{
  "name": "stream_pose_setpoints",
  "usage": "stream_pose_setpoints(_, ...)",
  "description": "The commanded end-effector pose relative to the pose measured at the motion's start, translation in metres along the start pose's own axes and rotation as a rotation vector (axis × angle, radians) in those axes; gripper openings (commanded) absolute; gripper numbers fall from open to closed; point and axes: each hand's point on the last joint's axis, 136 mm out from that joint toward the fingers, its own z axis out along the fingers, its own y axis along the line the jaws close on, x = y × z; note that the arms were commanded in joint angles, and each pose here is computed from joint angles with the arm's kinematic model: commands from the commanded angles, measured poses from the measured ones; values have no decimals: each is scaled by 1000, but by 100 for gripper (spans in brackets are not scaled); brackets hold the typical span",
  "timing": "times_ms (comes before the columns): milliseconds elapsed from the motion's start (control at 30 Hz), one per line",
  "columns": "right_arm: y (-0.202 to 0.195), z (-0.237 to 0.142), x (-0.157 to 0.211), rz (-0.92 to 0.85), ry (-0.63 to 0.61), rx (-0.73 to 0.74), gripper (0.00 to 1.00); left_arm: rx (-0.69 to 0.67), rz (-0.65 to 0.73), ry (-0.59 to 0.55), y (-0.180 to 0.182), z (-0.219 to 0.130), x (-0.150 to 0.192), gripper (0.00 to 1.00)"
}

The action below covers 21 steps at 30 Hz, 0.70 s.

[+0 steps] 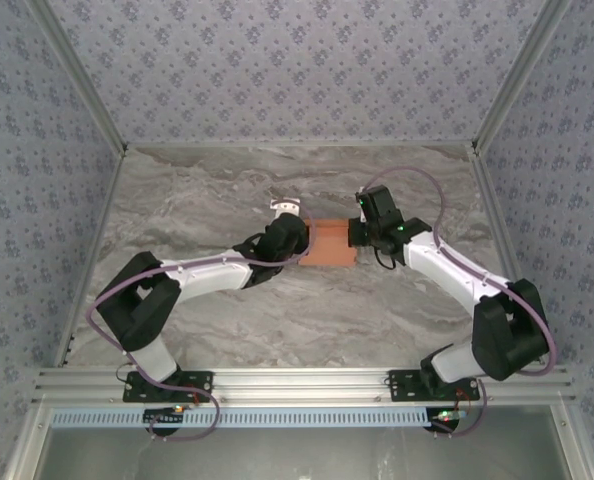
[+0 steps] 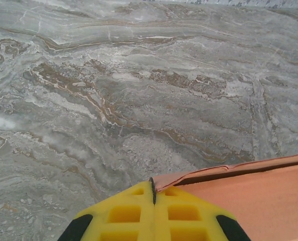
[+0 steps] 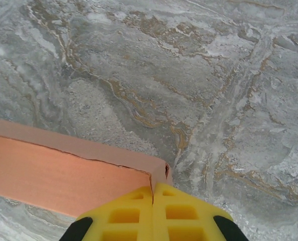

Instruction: Fold the paper box

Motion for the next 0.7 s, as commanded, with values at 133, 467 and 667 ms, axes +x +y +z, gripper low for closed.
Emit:
stream_pose_setpoints(133,22,-4,-4,61,48,-52,0,59,72,51,-17,-7,23,0)
stream_pose_setpoints(467,31,-10,-19,51,21,-94,0,26,95,-40,-11,-17,-2,0)
stream_pose_setpoints(667,37,-1,-20,24,-36,-105,0,-6,85,-96,-7,-21,-17,9)
